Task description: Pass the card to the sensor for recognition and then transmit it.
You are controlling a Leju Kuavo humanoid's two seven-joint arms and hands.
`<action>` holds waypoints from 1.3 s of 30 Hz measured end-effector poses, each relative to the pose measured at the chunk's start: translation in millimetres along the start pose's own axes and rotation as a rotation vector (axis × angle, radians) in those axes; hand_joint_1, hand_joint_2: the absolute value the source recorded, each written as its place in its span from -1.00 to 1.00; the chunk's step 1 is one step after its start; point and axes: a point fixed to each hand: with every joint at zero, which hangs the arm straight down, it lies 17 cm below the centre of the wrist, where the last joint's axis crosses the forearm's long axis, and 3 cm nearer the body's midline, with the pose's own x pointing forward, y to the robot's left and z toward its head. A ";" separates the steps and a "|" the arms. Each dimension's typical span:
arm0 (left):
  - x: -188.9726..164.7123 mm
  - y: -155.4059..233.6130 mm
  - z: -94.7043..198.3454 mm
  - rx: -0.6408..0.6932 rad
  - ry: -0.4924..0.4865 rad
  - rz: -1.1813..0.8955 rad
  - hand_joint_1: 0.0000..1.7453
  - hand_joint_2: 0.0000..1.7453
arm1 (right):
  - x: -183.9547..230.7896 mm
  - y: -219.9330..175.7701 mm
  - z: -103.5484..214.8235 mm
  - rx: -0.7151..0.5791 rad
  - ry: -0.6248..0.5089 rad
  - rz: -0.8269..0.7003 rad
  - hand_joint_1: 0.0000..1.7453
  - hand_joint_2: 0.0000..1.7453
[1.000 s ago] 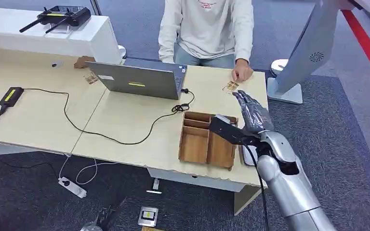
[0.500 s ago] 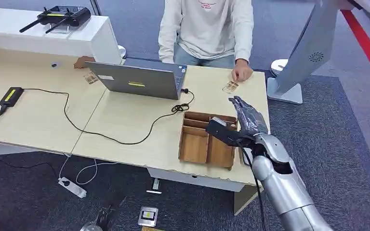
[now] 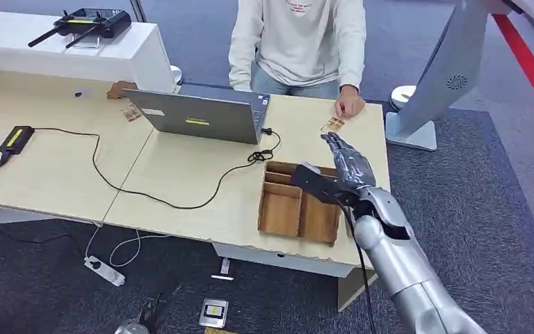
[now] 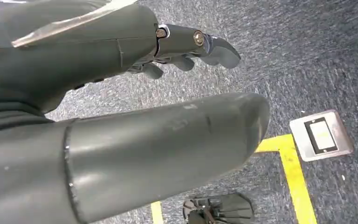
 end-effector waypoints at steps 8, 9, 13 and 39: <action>1.4 0.1 -0.1 0.000 -0.003 0.000 -1.00 -1.00 | -4.0 11.4 -0.9 0.030 0.017 0.000 -1.00 1.00; 1.7 0.0 -0.1 0.000 -0.004 0.001 -1.00 -1.00 | -5.1 12.1 -0.9 0.032 0.019 0.001 -1.00 1.00; 2.8 -0.4 -0.1 -0.001 -0.008 0.001 -1.00 -1.00 | -9.6 15.7 -0.2 0.034 0.029 -0.003 -1.00 1.00; 9.0 -0.1 -0.9 -0.011 -0.016 -0.045 -1.00 -1.00 | -47.1 26.3 7.9 0.056 0.104 -0.037 1.00 1.00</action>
